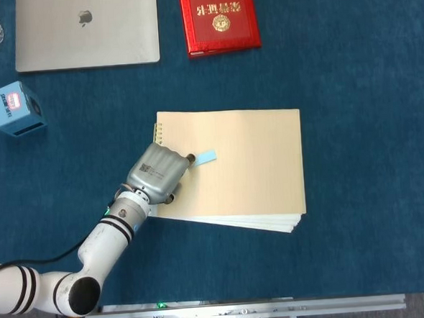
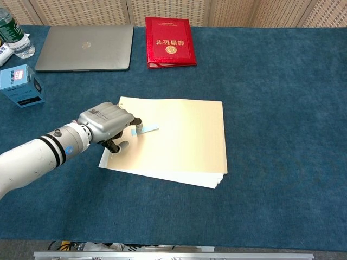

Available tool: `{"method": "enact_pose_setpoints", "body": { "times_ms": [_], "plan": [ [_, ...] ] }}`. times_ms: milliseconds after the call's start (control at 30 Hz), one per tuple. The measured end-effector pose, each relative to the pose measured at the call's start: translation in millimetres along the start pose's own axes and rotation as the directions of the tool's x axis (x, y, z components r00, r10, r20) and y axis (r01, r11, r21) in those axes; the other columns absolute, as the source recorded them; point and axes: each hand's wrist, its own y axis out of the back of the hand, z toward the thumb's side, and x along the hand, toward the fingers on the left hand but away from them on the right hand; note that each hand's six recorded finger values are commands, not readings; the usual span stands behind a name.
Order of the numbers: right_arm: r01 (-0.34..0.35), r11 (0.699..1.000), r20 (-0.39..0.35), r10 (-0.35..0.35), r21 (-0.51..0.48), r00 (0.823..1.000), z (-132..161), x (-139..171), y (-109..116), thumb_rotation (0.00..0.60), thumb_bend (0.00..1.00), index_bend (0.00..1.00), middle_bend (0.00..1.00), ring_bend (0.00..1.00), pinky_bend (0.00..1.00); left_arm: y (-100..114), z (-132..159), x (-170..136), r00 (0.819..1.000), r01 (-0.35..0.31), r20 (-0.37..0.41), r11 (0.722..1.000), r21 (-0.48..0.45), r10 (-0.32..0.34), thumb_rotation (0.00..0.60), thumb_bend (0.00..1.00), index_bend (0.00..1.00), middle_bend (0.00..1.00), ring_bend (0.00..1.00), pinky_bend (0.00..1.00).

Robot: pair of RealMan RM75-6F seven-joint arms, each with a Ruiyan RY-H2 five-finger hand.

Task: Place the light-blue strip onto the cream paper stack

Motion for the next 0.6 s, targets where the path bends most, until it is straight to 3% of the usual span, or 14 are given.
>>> {"method": "enact_pose_setpoints", "body": {
  "times_ms": [600],
  "plan": [
    [0.005,1.0,-0.002,-0.005,-0.002,1.0,1,0,1,0.6,0.32,0.46,0.51,0.53,0.51,-1,-18,-5,0.999,0.003,-0.044,1.0,-0.003,-0.003,0.6,0.44,0.3,1.0,1.0,1.0]
  ]
}}
